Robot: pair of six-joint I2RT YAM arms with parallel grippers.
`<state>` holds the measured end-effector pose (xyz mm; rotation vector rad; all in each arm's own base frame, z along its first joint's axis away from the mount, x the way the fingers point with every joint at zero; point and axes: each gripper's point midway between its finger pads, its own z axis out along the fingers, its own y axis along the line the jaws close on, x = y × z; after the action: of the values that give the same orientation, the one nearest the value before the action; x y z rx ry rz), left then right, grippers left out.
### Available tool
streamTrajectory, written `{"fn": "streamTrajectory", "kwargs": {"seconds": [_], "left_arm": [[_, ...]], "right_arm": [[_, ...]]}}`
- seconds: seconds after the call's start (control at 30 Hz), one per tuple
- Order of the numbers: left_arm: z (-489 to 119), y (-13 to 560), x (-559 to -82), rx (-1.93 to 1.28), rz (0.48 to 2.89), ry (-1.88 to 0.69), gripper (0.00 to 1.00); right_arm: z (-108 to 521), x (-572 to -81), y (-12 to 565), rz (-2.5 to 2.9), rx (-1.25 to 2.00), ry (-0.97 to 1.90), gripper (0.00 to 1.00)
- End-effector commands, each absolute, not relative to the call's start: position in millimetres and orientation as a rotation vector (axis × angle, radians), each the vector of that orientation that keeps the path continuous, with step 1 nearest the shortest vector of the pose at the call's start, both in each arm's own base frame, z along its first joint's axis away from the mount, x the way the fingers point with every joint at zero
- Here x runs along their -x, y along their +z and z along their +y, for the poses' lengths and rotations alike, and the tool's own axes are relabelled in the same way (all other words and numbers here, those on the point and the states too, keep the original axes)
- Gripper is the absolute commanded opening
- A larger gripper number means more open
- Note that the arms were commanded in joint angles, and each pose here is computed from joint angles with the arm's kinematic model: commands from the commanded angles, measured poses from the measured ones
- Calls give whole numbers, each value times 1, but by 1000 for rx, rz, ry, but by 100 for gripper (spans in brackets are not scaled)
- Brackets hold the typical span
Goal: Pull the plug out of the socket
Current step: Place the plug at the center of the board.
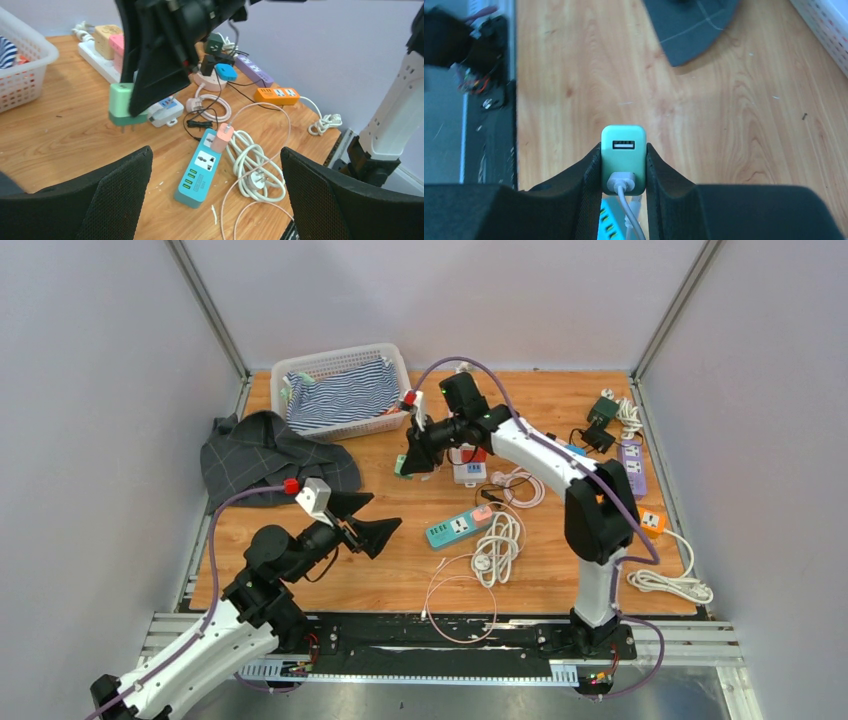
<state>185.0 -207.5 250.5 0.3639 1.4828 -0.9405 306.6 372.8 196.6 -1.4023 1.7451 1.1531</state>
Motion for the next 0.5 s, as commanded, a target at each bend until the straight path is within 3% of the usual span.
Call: {"fn": "streamTrajectory", "kwargs": {"seconds": [0.0, 0.17, 0.47], "left_arm": [[-186, 248, -191, -294, 1525, -837, 100], [-158, 236, -196, -227, 1614, -687, 100], [-150, 230, -195, -222, 1628, -648, 100]], "right_arm": [[410, -353, 190, 1885, 1157, 1119, 0], [437, -385, 175, 1994, 1003, 1114, 0], [452, -421, 133, 2116, 850, 1039, 2]]}}
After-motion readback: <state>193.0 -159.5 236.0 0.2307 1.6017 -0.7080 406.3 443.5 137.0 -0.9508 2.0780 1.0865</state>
